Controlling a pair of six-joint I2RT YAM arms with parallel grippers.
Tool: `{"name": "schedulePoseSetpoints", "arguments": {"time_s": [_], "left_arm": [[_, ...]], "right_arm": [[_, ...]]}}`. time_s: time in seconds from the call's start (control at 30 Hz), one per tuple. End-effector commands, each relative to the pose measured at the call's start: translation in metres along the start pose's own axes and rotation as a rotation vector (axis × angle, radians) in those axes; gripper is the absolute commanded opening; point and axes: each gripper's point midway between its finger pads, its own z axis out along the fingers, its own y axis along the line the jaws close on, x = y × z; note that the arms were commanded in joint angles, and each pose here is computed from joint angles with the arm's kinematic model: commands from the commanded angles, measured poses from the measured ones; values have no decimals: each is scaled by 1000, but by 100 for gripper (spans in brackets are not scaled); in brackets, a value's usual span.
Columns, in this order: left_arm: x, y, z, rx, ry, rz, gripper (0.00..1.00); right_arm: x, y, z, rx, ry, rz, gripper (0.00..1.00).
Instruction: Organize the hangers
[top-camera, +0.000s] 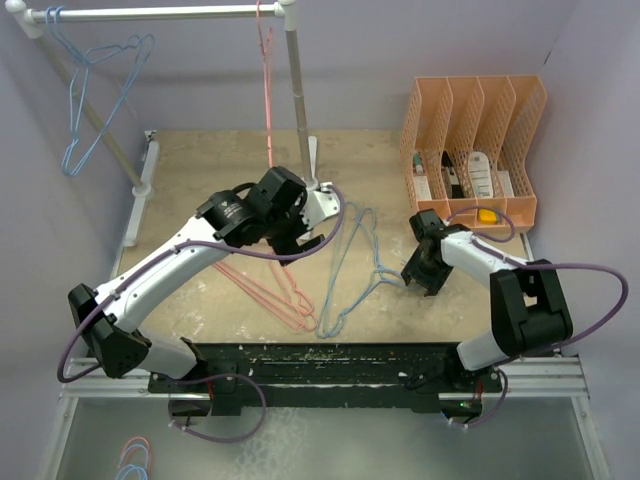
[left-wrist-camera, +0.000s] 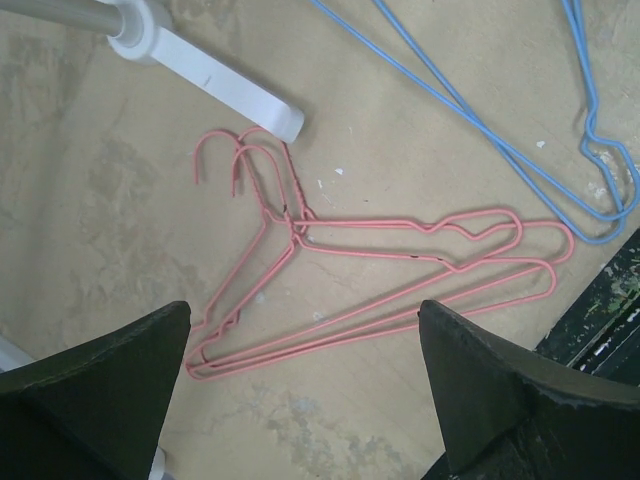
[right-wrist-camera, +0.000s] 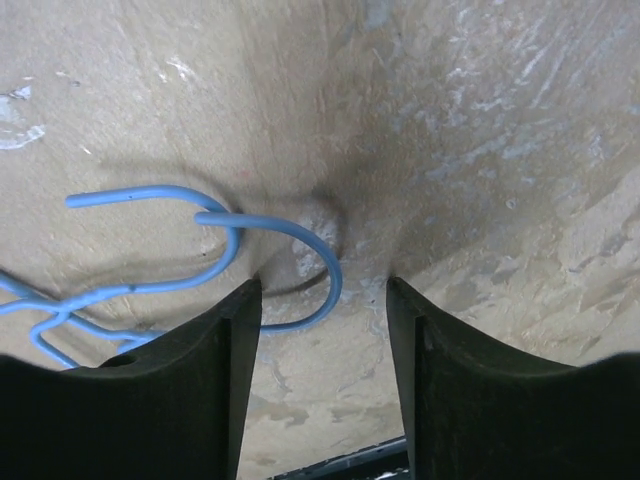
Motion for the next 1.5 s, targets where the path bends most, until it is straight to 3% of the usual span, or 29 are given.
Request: {"name": "schedulePoseSetpoints", "arguments": {"time_s": [0.0, 0.1, 0.27, 0.37, 0.5, 0.67, 0.87, 1.13, 1.33, 1.47], "left_arm": [[-16, -5, 3, 7, -87, -45, 99], [-10, -13, 10, 42, -73, -45, 99], [8, -43, 27, 150, -21, -29, 99], [9, -59, 30, 196, -20, -14, 99], [0, -65, 18, 236, -48, 16, 99], [-19, -98, -14, 398, -117, 86, 99], [-33, -103, -4, 392, -121, 54, 99], [-61, -86, 20, 266, -228, -5, 99], [-71, -95, 48, 282, -302, -1, 99], [-71, -108, 68, 337, -280, -7, 99]], "right_arm": [[-2, -3, 13, 35, -23, 22, 54], [1, -1, 22, 31, -12, 21, 42], [2, 8, 22, -9, 0, 31, 0], [-5, 19, 5, -63, -7, 43, 0], [-31, 46, -49, -225, -86, 40, 0], [-72, 72, -121, -374, -216, 4, 0], [-104, 91, -186, -475, -313, -31, 0], [-128, 113, -237, -581, -373, -35, 0], [-139, 124, -265, -635, -404, -42, 0], [-141, 129, -272, -665, -405, -38, 0]]}}
